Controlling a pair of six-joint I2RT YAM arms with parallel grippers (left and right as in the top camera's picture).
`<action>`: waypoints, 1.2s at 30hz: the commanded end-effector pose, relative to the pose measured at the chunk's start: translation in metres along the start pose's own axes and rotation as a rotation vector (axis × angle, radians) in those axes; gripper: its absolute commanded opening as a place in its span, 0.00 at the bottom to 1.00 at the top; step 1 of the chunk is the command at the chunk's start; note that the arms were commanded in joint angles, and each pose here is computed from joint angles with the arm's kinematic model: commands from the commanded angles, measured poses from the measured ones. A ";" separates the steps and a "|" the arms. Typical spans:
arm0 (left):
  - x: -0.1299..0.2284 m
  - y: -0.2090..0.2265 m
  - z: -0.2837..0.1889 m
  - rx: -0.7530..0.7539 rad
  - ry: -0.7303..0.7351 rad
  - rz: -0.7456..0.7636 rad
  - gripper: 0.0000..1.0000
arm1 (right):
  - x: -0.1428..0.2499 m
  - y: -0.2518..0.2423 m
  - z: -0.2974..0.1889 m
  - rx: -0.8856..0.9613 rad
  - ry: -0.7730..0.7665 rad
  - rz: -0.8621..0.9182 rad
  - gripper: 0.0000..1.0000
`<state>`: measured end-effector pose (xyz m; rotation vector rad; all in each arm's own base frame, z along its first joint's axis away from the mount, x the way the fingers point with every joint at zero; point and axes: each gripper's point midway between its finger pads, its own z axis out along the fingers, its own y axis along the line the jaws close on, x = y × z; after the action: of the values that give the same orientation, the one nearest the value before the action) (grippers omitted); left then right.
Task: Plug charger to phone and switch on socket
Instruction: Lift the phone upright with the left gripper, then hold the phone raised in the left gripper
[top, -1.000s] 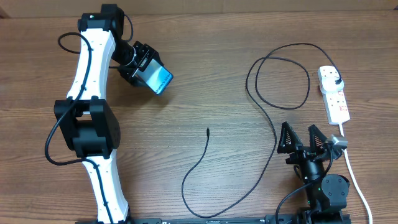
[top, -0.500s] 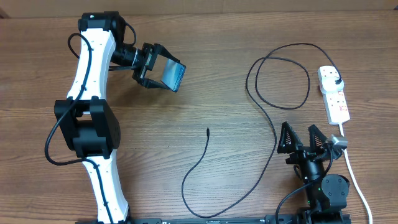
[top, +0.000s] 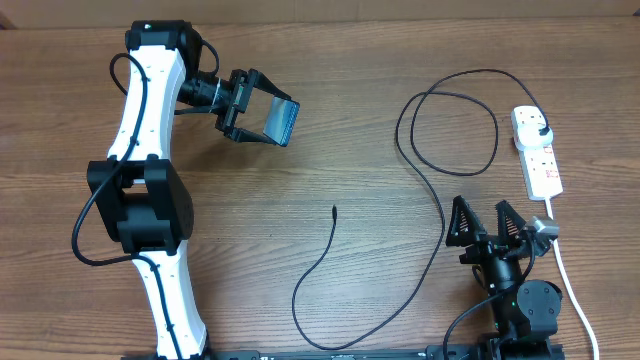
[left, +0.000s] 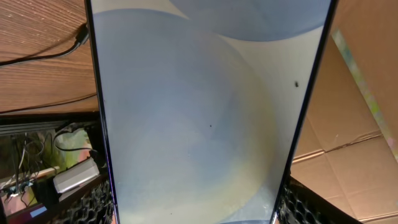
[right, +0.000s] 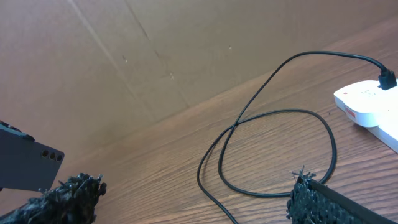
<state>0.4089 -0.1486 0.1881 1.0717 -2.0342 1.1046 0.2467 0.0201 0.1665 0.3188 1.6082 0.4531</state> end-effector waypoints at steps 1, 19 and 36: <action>0.012 -0.011 -0.004 0.043 0.031 0.017 0.04 | 0.003 0.000 0.001 -0.005 0.003 -0.006 1.00; 0.012 -0.010 -0.004 0.041 0.029 0.021 0.04 | 0.003 0.000 0.001 -0.005 0.003 -0.006 1.00; 0.011 -0.010 -0.003 0.038 0.026 0.028 0.04 | 0.003 0.000 0.001 -0.005 0.003 -0.006 1.00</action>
<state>0.4090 -0.1487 0.1881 1.0711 -2.0344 1.1054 0.2467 0.0202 0.1666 0.3187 1.6079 0.4538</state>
